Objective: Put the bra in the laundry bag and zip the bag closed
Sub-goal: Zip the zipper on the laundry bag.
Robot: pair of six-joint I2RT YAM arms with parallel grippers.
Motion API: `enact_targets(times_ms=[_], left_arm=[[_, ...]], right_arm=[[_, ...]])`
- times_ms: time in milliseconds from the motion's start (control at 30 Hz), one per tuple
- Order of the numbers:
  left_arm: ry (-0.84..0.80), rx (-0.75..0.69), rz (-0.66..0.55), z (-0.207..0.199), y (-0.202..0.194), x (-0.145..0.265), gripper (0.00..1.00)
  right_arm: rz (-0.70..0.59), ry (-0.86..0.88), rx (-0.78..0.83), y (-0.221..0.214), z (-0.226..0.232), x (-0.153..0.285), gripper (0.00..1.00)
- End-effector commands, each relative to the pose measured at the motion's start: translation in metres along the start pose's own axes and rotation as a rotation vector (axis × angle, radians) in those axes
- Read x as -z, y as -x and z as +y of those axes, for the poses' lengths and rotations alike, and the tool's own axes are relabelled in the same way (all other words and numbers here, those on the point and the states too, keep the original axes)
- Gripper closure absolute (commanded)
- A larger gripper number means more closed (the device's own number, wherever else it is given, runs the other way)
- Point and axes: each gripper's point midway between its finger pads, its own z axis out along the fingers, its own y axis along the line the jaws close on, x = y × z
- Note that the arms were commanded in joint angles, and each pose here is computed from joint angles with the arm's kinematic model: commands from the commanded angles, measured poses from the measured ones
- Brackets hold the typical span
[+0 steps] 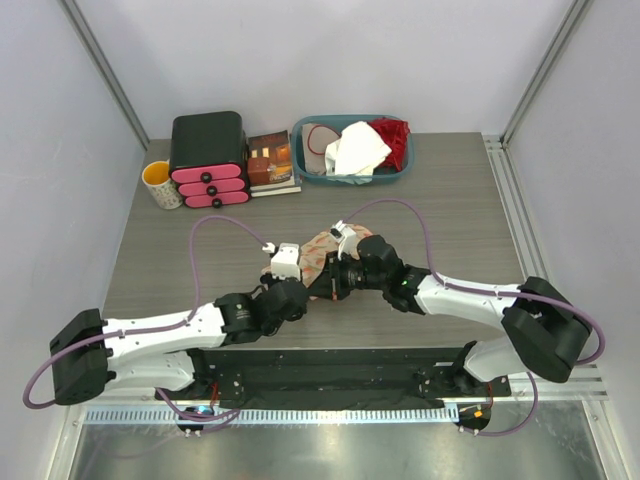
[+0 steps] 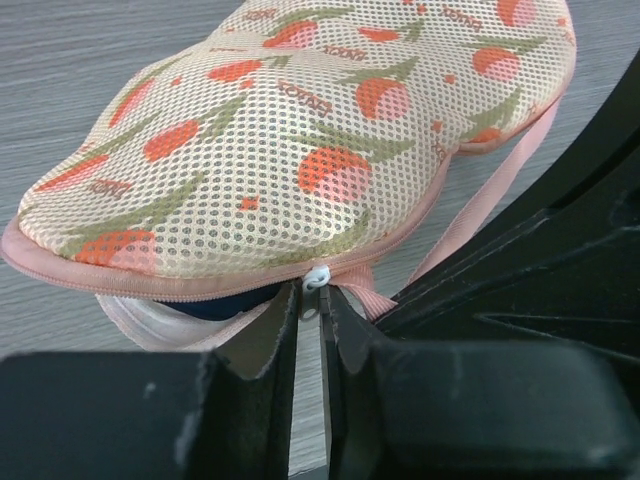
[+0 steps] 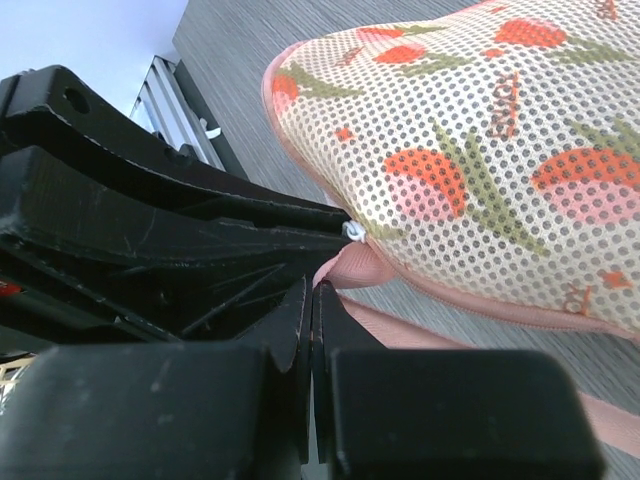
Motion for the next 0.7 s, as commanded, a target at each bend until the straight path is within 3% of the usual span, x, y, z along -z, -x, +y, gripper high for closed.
enact_targets(times_ms=[0, 133, 400, 667], left_arm=[[0.058, -0.007, -0.045, 0.003, 0.02, 0.004, 0.88], [0.042, -0.006, -0.042, 0.005, 0.019, 0.007, 0.9], [-0.04, -0.04, 0.027, -0.005, 0.004, 0.01, 0.93], [-0.117, -0.037, 0.058, -0.016, -0.007, 0.011, 1.0]], right_arm=[[-0.041, 0.035, 0.027, 0.01, 0.013, 0.009, 0.99], [-0.055, -0.055, 0.038, 0.009, -0.001, 0.019, 0.99], [-0.124, -0.401, -0.025, 0.004, -0.068, 0.054, 0.99], [-0.166, -0.544, -0.097, 0.002, -0.104, 0.077, 0.99]])
